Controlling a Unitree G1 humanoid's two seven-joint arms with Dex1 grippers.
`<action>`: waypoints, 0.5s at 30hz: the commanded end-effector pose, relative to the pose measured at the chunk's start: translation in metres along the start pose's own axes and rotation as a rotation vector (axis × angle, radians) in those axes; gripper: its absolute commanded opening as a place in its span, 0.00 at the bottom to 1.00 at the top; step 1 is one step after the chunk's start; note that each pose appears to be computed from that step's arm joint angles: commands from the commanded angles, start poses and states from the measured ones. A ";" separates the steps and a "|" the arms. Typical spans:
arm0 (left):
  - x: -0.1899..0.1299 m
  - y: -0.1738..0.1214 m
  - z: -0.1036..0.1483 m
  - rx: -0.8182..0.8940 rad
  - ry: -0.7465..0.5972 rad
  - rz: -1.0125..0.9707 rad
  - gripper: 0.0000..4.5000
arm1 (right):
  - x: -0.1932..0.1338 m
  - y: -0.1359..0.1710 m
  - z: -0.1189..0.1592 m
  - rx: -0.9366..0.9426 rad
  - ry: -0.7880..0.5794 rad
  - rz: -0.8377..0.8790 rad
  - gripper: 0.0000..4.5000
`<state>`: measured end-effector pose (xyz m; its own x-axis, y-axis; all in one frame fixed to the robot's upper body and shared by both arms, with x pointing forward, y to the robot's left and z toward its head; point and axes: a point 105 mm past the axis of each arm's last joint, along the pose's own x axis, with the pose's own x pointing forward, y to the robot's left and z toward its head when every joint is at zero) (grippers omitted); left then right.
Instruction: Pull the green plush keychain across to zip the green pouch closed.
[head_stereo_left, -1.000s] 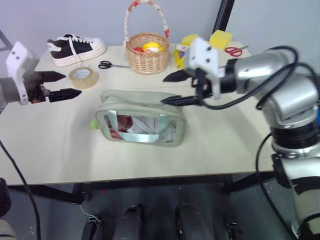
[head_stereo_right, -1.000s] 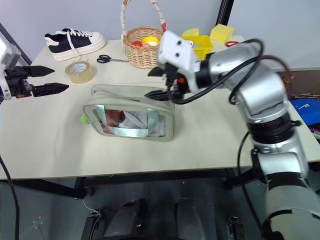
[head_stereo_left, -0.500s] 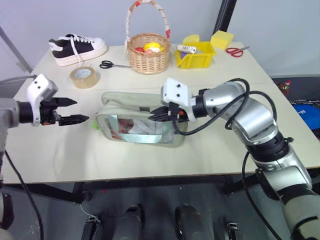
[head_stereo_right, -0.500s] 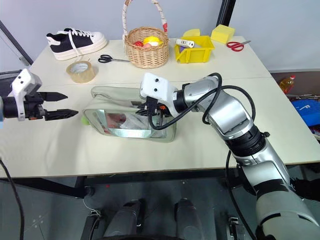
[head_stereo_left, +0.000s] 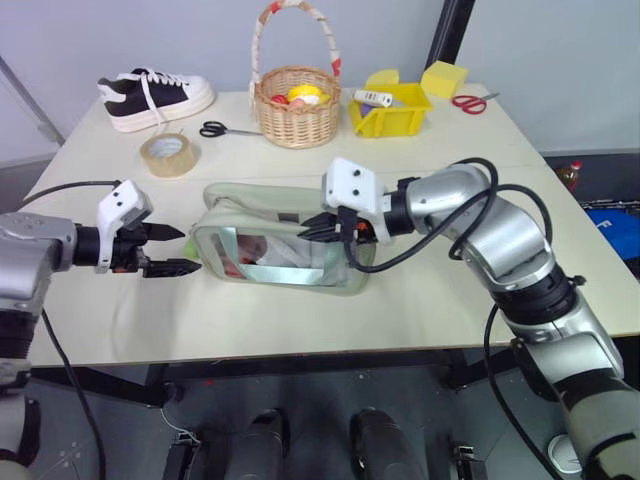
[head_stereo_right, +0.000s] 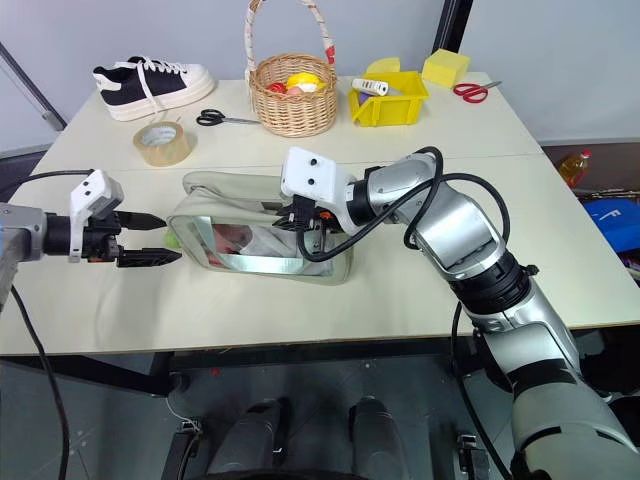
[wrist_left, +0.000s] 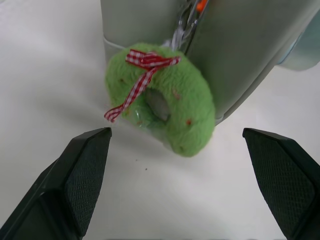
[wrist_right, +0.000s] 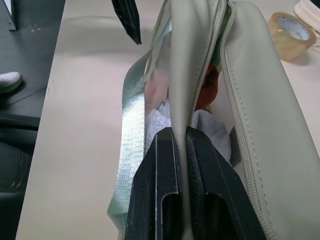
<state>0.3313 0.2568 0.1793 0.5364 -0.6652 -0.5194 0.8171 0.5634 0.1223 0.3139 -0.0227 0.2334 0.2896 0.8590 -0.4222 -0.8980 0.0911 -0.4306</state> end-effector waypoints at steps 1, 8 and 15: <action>-0.002 0.004 0.012 0.048 -0.018 0.014 0.71 | -0.002 -0.003 0.007 -0.016 -0.013 -0.018 0.00; -0.013 0.011 0.024 0.084 -0.030 0.039 0.01 | -0.002 -0.003 0.006 -0.019 -0.008 -0.027 0.00; -0.052 0.028 0.071 0.179 -0.094 0.156 0.01 | 0.000 -0.004 0.006 -0.023 -0.014 -0.037 0.00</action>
<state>0.3447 0.2670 0.2392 0.6234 -0.6330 -0.4591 0.7770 0.5675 0.2725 0.3166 -0.0230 0.2336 0.3125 0.8528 -0.4183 -0.8912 0.1108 -0.4399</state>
